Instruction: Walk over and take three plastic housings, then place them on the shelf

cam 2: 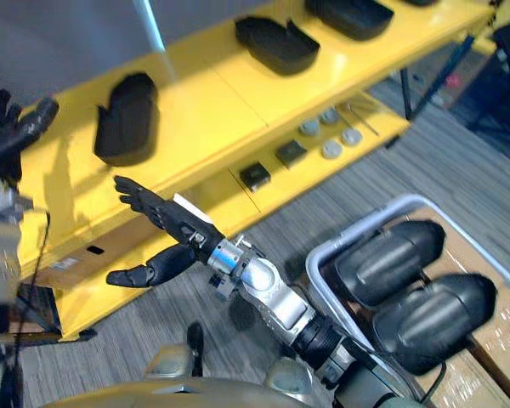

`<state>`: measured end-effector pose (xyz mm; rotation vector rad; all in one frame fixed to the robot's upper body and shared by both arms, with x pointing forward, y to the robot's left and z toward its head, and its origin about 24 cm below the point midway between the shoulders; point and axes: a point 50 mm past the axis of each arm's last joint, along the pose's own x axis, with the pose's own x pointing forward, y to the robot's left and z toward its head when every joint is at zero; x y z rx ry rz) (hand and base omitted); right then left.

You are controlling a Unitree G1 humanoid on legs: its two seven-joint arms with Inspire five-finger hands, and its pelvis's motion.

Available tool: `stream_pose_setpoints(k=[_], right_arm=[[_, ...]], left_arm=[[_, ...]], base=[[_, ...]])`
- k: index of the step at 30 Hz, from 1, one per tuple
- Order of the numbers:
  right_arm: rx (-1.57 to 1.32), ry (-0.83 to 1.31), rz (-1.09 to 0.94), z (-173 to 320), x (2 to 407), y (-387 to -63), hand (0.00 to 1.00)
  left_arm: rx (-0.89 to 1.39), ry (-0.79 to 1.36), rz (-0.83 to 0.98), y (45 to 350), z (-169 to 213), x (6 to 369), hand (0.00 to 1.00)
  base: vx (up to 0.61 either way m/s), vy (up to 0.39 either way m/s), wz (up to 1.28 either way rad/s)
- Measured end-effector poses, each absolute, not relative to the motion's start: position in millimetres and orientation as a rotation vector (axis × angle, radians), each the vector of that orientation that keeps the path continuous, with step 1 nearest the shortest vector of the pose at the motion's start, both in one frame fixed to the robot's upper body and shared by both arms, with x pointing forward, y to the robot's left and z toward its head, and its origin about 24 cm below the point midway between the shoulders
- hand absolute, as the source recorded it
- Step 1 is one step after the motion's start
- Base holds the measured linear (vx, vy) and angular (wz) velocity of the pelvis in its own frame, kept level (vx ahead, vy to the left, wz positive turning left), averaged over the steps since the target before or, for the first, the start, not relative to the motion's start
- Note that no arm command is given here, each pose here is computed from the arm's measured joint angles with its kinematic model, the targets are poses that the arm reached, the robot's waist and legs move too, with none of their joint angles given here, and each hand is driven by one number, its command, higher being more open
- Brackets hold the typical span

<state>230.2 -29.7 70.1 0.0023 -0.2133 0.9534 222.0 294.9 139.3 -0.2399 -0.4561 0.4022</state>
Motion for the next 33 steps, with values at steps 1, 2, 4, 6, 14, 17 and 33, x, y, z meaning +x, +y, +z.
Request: stream_pose_setpoints(k=[1, 2, 4, 6, 14, 17, 33], right_arm=[[-0.018, -0.216, 0.941, 69.8, 231.2, -30.6, 1.0], [-0.048, -0.225, 0.907, 70.3, 234.2, -33.1, 1.0], [-0.115, -0.239, 0.858, 71.8, 240.1, -35.8, 1.0], [-0.18, -0.254, 0.816, 71.5, 248.0, -34.5, 1.0], [-0.468, -0.498, 0.701, 121.1, 293.5, -7.4, 1.0], [-0.593, -0.566, 0.644, 131.1, 303.4, -2.9, 1.0], [-1.136, -0.274, 0.231, 130.7, 373.3, -45.6, 1.0]], left_arm=[[-0.237, -0.451, 0.422, 292.8, 133.7, 212.3, 1.0], [-0.249, -0.435, 0.45, 288.4, 123.7, 196.4, 1.0], [-0.236, -0.391, 0.479, 283.6, 109.2, 178.9, 1.0], [-0.219, -0.342, 0.508, 281.6, 97.7, 167.8, 1.0], [-0.24, -0.22, 0.509, 264.5, 72.1, 141.1, 1.0], [-0.257, -0.204, 0.448, 253.8, 69.8, 139.7, 1.0], [-0.442, -0.13, 0.218, 195.8, 56.2, 152.3, 1.0]], base=[[0.07, -0.01, 0.31], [0.02, -0.01, 0.29], [-0.04, -0.011, 0.35], [-0.12, -0.015, 0.39], [-0.06, -0.015, 0.38], [0.0, -0.002, 0.27], [0.01, 0.001, 0.06]])
